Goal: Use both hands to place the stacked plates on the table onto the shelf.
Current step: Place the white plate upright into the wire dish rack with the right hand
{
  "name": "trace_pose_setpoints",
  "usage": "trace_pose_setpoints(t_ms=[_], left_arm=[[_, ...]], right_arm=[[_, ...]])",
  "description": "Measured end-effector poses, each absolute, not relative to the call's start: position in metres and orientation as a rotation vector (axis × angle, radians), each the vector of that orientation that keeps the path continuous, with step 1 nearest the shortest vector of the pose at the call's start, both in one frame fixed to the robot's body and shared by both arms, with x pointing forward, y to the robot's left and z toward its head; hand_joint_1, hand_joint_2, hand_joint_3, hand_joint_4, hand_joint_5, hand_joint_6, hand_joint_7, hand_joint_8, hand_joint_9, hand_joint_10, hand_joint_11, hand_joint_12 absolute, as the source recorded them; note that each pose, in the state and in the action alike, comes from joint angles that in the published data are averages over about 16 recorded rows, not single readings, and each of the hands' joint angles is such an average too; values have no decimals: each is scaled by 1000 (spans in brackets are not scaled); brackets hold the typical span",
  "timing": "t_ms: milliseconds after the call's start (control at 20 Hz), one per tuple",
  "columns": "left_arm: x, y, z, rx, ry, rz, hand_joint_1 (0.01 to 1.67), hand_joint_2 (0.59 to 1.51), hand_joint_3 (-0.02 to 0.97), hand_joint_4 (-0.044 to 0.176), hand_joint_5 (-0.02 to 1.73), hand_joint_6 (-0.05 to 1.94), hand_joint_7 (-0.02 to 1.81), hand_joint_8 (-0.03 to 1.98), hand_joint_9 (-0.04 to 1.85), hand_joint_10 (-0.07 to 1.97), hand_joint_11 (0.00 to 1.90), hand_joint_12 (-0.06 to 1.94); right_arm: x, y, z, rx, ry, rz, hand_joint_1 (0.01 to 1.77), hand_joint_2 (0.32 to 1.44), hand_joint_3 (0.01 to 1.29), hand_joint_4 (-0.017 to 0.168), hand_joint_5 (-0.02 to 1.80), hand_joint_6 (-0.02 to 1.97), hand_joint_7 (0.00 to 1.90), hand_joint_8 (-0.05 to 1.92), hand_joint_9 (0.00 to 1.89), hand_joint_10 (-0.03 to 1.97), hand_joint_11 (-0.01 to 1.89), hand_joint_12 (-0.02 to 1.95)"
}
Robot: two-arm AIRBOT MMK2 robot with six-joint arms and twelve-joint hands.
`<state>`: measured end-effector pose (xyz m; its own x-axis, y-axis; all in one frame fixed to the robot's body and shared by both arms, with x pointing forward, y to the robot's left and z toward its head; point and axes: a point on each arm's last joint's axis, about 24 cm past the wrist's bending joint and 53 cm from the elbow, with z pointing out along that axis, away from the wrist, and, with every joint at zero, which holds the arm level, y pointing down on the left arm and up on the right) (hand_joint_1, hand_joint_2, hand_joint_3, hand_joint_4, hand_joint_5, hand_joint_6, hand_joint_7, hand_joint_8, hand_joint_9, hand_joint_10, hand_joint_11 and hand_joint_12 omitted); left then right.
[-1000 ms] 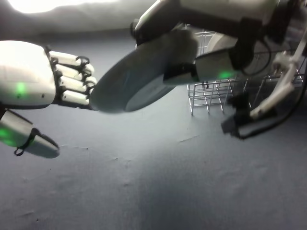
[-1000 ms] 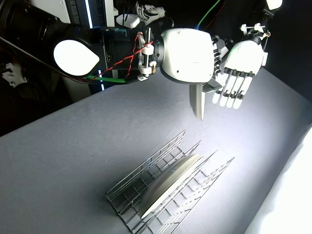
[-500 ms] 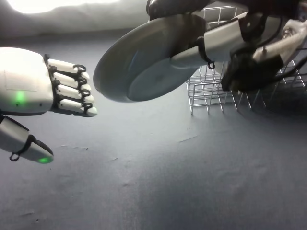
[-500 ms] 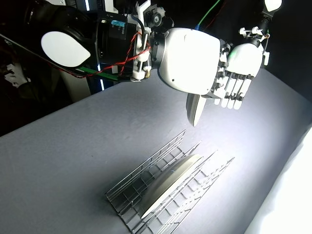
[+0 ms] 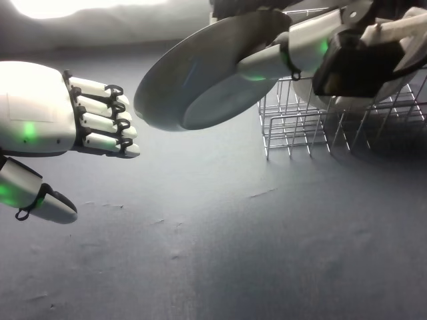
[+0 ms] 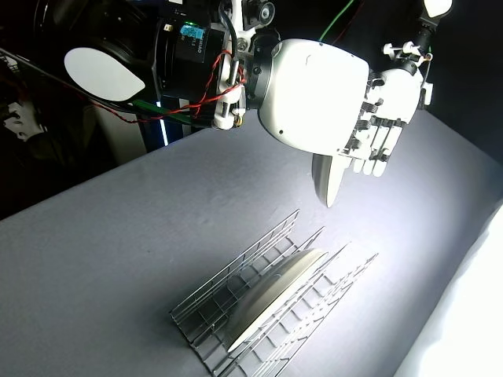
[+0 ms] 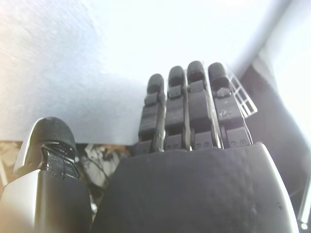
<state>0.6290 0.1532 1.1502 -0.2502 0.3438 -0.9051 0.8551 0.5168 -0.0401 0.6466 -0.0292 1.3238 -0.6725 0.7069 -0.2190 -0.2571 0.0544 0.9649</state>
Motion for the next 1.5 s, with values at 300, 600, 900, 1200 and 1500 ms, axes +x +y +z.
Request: trace_pose_setpoints(t_ms=[300,600,900,1200,1500], left_arm=[[630,154,1152,990,1822,-689,12,1153,16,8,217,7,250,0,222,9,14,451],[630,154,1152,989,1824,-693,12,1153,17,8,219,7,264,0,236,9,14,467],[629,154,1152,989,1825,-697,13,1153,17,8,229,7,265,1,241,10,14,469],[629,155,1152,986,1828,-699,13,1153,16,8,229,7,257,1,235,9,13,456],[630,157,1153,980,1831,-697,14,1153,16,8,228,7,255,0,235,9,14,457]], right_arm=[[655,-46,1322,528,1617,1698,1369,1041,13,-8,906,961,1036,841,937,1144,659,1319],[663,-65,1320,582,1614,1674,1369,1041,14,-8,908,953,1040,828,937,1151,664,1323],[668,-86,1317,623,1614,1638,1369,1041,14,-8,905,949,1034,844,930,1180,657,1342],[672,-112,1311,661,1615,1585,1370,1041,14,-8,902,948,1025,869,921,1203,650,1356],[674,-134,1301,683,1626,1524,1370,1042,14,-8,902,949,1023,876,923,1201,647,1357]])
